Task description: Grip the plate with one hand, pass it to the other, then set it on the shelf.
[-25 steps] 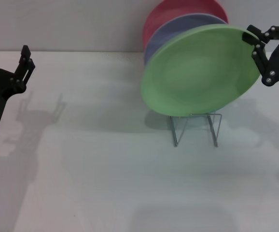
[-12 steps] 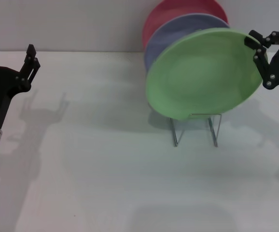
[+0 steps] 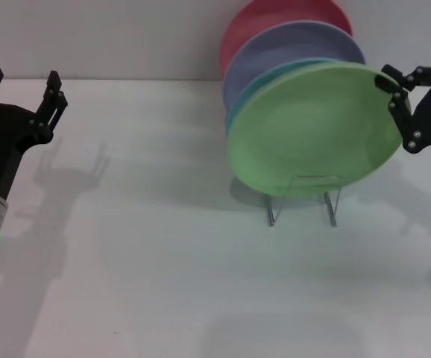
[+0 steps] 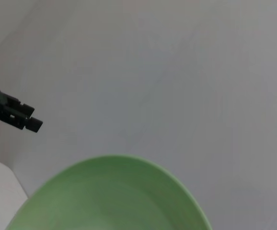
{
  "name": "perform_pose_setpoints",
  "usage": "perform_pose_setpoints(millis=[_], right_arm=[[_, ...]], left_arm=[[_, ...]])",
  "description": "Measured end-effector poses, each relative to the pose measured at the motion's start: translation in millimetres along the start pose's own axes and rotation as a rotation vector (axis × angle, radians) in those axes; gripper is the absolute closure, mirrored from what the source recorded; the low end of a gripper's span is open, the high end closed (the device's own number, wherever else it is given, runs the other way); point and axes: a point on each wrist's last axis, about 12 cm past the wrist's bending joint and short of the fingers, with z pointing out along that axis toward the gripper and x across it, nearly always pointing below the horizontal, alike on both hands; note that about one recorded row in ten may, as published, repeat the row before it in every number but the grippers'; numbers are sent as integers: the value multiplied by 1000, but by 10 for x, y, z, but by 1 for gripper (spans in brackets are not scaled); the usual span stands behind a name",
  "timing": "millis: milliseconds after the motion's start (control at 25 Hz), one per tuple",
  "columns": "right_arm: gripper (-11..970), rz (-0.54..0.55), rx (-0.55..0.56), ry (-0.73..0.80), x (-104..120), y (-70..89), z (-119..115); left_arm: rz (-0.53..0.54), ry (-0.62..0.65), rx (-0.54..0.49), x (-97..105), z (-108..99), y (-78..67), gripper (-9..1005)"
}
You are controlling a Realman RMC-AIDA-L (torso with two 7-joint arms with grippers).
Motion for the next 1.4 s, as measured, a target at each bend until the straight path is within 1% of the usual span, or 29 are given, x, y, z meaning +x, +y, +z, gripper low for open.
perform_pose_setpoints(millis=[40, 120, 200, 240, 520, 720, 1120, 1160, 1200, 1240, 1280, 1320, 1360, 1400], right_arm=[[928, 3, 4, 7, 23, 32, -15], [918, 8, 8, 12, 37, 45, -24], [909, 27, 17, 21, 66, 72, -39], [904, 57, 30, 26, 100, 103, -45], [870, 76, 32, 55, 185, 202, -39], [670, 88, 25, 76, 222, 232, -17], [468, 127, 7, -26, 91, 293, -137], [448, 138, 35, -59, 56, 288, -185], [380, 138, 35, -59, 56, 288, -185], [312, 147, 67, -76, 42, 272, -219], [244, 162, 120, -91, 36, 251, -263], [221, 177, 181, -104, 34, 227, -317], [198, 227, 348, -121, 57, 162, -470], [174, 227, 348, -121, 57, 162, -470]], left_arm=[[0, 1, 2, 2, -1, -5, 183], [0, 2, 4, 3, -3, -9, 183], [-1, 4, 7, 6, -5, -17, 183], [-1, 4, 8, 6, -5, -20, 183], [-2, -1, 23, -3, 19, -55, 183], [1, 5, 25, 13, 19, -58, 183], [3, 10, 21, 26, -3, -46, 183], [3, 10, 19, 27, -7, -41, 183], [3, 10, 19, 27, -7, -41, 183], [4, 11, 15, 29, -12, -33, 183], [5, 12, 14, 33, -17, -26, 183], [6, 13, 11, 38, -23, -20, 183], [6, 15, 7, 46, -33, -12, 183], [7, 19, 1, 60, -51, -2, 183]])
